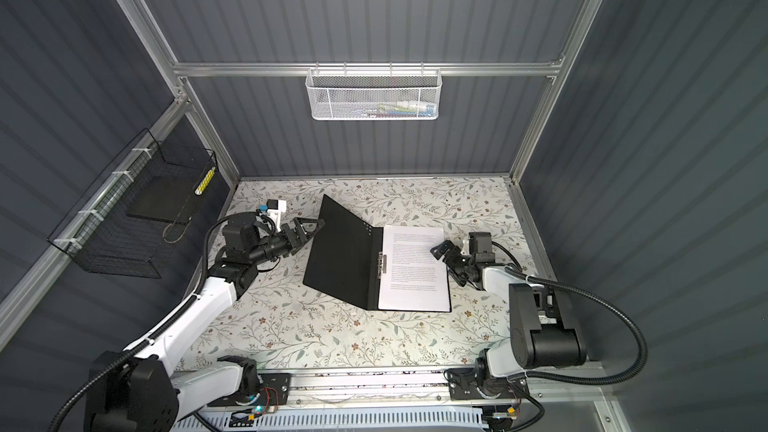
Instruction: Put the files into the folder
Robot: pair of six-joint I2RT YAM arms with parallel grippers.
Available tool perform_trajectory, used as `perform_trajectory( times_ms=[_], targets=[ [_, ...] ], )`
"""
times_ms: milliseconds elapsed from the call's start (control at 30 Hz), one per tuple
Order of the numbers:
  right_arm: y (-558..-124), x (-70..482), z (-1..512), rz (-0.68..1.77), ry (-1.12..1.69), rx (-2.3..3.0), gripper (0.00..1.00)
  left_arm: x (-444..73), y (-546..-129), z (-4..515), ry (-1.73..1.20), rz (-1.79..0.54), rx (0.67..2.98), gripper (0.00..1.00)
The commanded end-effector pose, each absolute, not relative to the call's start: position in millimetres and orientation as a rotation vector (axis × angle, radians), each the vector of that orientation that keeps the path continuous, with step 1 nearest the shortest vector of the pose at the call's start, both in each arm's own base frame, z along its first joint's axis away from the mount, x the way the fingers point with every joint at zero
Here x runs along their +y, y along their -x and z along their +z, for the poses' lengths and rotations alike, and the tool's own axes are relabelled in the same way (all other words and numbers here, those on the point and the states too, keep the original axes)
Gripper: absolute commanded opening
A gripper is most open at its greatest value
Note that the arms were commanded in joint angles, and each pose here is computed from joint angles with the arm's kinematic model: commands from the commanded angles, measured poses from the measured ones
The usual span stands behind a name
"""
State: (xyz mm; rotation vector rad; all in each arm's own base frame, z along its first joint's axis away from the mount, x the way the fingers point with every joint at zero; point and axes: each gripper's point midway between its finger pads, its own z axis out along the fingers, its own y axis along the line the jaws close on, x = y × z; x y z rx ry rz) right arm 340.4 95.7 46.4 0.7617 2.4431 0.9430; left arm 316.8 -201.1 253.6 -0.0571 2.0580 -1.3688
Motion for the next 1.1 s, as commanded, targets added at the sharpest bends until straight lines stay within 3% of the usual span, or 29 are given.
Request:
perform_trajectory(
  times_ms=[0,200,333,433,533,633,800,933,1067],
  targets=[
    [-329.5,132.2,39.4,1.063,-0.782,2.539,0.99,-241.4,-287.3,245.2,-0.019,-1.491,2.170,1.00],
    [-364.0,156.1,62.6,1.158,-0.822,2.425,0.99,-310.0,-278.0,231.3,-0.183,-1.471,2.202,1.00],
    [-368.6,79.7,93.3,1.032,-0.987,2.248,0.99,-370.0,-272.7,197.8,-0.303,-1.456,2.267,1.00],
    [-353.6,33.2,133.3,0.885,-0.961,2.166,0.99,-419.5,-264.8,164.7,-0.404,-1.463,2.328,1.00],
    [-336.0,10.6,173.4,0.796,-0.896,2.097,0.99,-453.3,-266.0,135.8,-0.406,-1.569,2.376,1.00],
    [-323.7,1.2,194.8,0.734,-0.842,2.053,0.99,-456.0,-274.8,153.2,-0.411,-1.608,2.322,1.00],
    [-320.5,-20.2,203.6,0.531,-0.752,2.020,0.99,-376.7,-311.6,213.2,-0.405,-1.166,2.203,1.00],
    [-330.2,-27.4,205.2,0.424,-0.564,1.950,0.99,-230.6,-364.9,225.4,0.033,-0.748,2.047,1.00],
    [-332.7,-41.7,185.4,0.282,-0.494,1.900,0.99,-92.2,-362.8,203.3,0.390,-0.113,1.844,1.00]
  ],
)
